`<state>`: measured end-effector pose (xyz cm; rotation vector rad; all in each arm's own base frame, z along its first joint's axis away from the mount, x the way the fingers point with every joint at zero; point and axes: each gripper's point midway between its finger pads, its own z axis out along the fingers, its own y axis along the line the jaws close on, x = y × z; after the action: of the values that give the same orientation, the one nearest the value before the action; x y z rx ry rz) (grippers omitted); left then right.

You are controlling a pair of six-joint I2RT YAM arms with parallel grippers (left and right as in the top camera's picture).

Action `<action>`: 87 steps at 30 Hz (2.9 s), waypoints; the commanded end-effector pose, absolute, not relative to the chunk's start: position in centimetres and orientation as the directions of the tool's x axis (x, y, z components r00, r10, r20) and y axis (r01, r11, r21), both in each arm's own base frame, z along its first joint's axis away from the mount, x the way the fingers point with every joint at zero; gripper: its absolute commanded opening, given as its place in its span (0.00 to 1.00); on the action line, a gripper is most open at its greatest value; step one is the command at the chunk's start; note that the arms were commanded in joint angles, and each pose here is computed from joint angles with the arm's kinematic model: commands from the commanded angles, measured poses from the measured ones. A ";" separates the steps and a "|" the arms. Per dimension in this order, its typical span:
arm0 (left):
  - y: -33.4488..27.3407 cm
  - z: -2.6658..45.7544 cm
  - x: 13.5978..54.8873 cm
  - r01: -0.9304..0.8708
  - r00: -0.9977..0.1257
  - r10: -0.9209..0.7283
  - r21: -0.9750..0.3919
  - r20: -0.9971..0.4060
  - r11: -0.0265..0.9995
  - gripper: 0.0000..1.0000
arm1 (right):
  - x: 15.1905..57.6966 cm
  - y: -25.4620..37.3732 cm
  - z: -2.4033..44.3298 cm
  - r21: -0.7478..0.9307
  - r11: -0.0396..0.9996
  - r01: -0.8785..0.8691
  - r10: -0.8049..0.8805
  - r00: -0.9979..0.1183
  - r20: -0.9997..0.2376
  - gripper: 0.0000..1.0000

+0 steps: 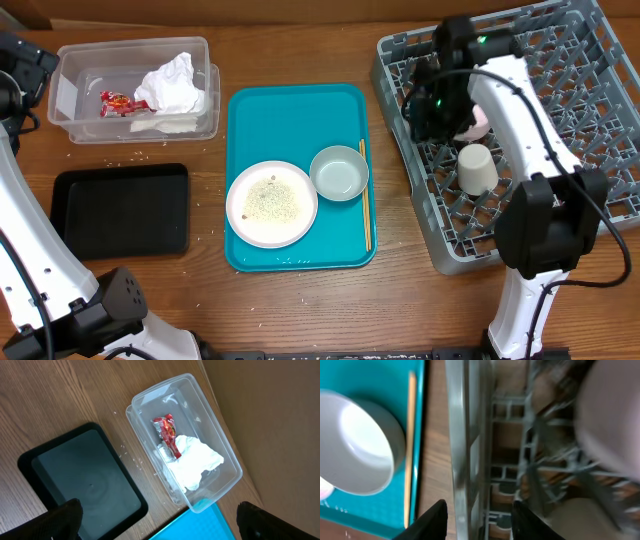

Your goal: Sort waste into correct bins and load items into the dishwasher

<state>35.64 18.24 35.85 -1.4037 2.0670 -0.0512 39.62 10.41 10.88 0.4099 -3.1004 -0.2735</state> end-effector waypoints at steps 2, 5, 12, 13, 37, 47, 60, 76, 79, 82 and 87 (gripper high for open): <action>18.3 35.6 35.8 -0.824 -0.249 -0.839 -0.350 -0.484 0.446 1.00 | 37.9 11.6 9.0 0.253 0.924 -0.285 -0.300 -0.954 0.022 0.40; 18.3 35.6 35.8 -0.824 -0.249 -0.839 -0.350 -0.484 0.446 1.00 | 37.3 11.7 8.5 0.264 0.923 -0.279 -0.300 -0.953 0.042 0.40; 18.3 35.6 35.8 -0.824 -0.249 -0.839 -0.350 -0.483 0.446 1.00 | 38.3 12.0 8.4 0.262 0.947 -0.187 -0.201 -0.979 0.026 0.25; 18.3 35.6 35.8 -0.824 -0.249 -0.839 -0.350 -0.483 0.446 1.00 | 38.6 12.3 8.4 0.266 0.948 -0.175 -0.185 -0.983 0.015 0.23; 18.3 35.6 35.8 -0.824 -0.249 -0.839 -0.350 -0.483 0.446 1.00 | 43.6 14.4 10.5 0.210 0.977 0.039 0.072 -0.986 -0.152 0.23; 18.3 35.6 35.8 -0.824 -0.249 -0.839 -0.350 -0.484 0.446 1.00 | 44.7 7.9 20.1 0.118 0.973 0.198 0.222 -0.944 -0.245 0.51; 18.3 35.6 35.8 -0.824 -0.249 -0.839 -0.350 -0.483 0.446 1.00 | 40.8 -0.1 18.1 0.035 0.881 0.473 0.474 -0.879 -0.058 0.04; 18.3 35.6 35.8 -0.824 -0.249 -0.839 -0.350 -0.483 0.446 1.00 | 39.2 1.1 13.1 0.046 0.881 0.471 0.467 -0.881 0.081 0.04; 18.3 35.6 35.8 -0.824 -0.249 -0.839 -0.350 -0.483 0.446 1.00 | 39.0 1.5 13.1 0.062 0.880 0.472 0.465 -0.880 0.097 0.04; 18.3 35.6 35.8 -0.824 -0.249 -0.839 -0.350 -0.484 0.446 1.00 | 38.9 2.7 13.3 0.127 0.894 0.429 0.414 -0.901 0.127 0.04; 18.3 35.6 35.8 -0.824 -0.249 -0.839 -0.350 -0.483 0.446 1.00 | 37.8 3.0 13.4 0.121 0.905 0.409 0.388 -0.907 0.166 0.04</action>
<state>35.64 18.24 35.86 -1.4035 2.0666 -0.0512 38.11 2.13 13.07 -0.6798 -2.9276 -0.1847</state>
